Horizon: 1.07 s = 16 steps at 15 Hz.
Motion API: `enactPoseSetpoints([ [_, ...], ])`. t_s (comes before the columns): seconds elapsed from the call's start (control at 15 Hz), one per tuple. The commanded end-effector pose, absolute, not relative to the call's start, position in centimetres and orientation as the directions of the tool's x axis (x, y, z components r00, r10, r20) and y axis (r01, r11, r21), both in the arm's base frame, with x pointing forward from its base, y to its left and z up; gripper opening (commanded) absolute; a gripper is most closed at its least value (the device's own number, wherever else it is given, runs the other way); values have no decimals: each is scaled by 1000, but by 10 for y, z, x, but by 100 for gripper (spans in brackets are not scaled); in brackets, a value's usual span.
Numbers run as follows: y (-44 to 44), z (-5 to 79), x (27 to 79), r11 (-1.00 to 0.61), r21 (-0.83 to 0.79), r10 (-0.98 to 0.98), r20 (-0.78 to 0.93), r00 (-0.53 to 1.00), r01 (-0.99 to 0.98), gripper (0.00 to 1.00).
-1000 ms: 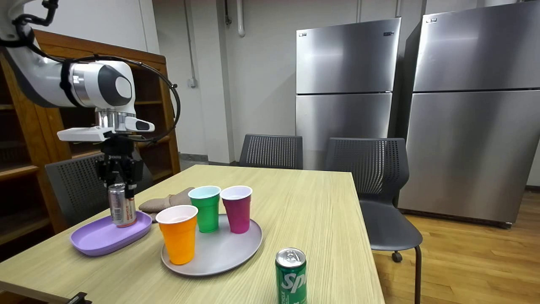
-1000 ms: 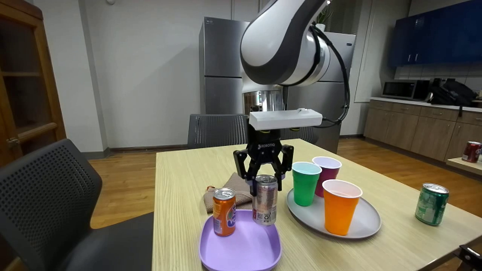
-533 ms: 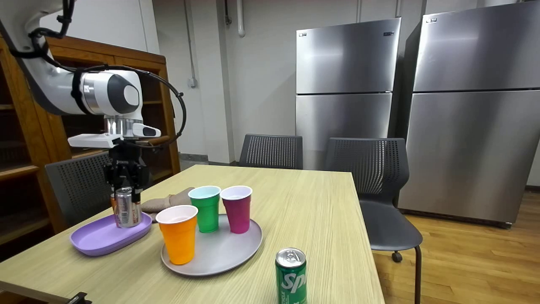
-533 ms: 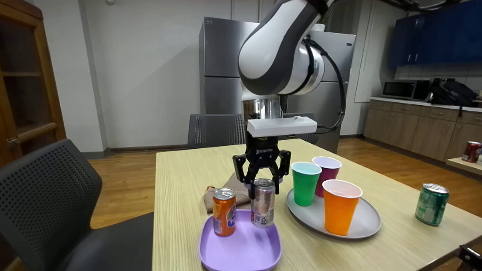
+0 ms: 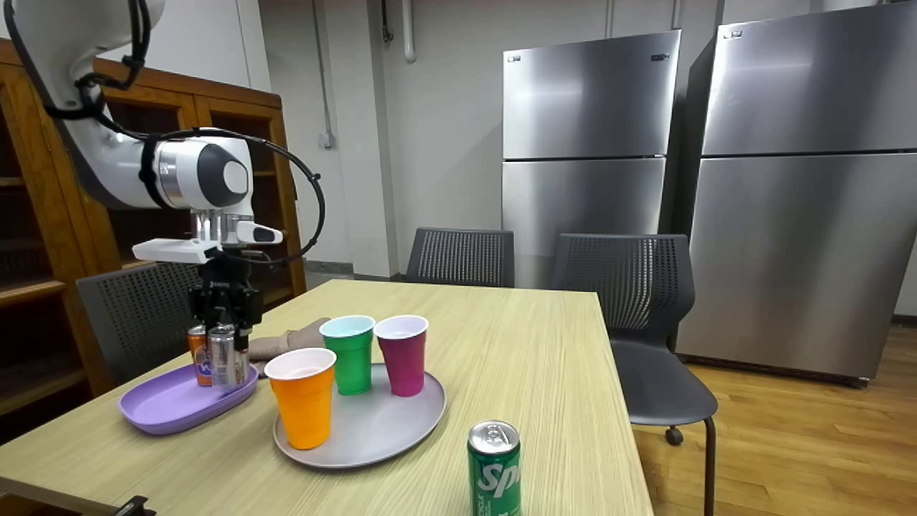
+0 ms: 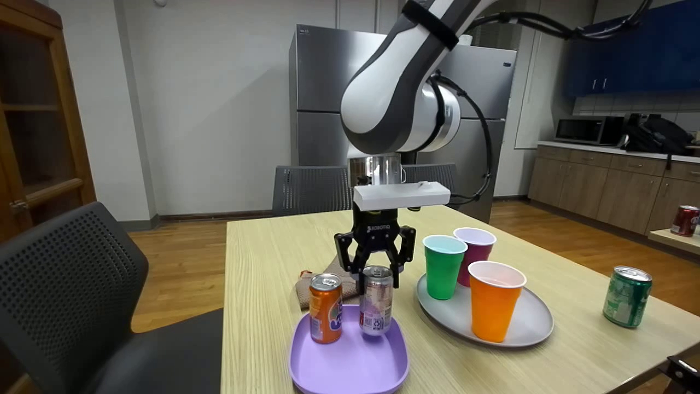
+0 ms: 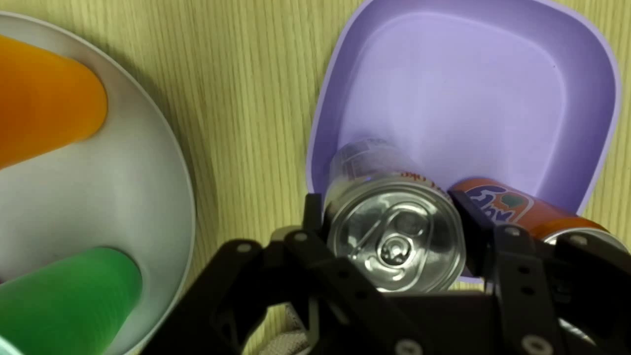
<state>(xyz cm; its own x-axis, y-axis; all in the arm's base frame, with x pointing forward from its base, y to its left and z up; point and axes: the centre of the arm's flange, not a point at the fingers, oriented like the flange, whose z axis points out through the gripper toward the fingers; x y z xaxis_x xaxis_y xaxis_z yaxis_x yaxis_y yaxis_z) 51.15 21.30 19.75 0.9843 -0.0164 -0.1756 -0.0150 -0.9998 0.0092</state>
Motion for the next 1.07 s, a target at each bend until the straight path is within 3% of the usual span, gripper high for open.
enactPoseSetpoints([
  [0.0,218,197,527,-1000,-3,-5,-165,986,-6,39],
  [0.8,222,189,535,-1000,-3,-15,-166,986,-15,39],
  [0.93,222,189,535,-1000,-2,-16,-166,986,-17,58],
  [1.0,222,189,534,-1000,-1,-16,-165,986,-17,79],
])
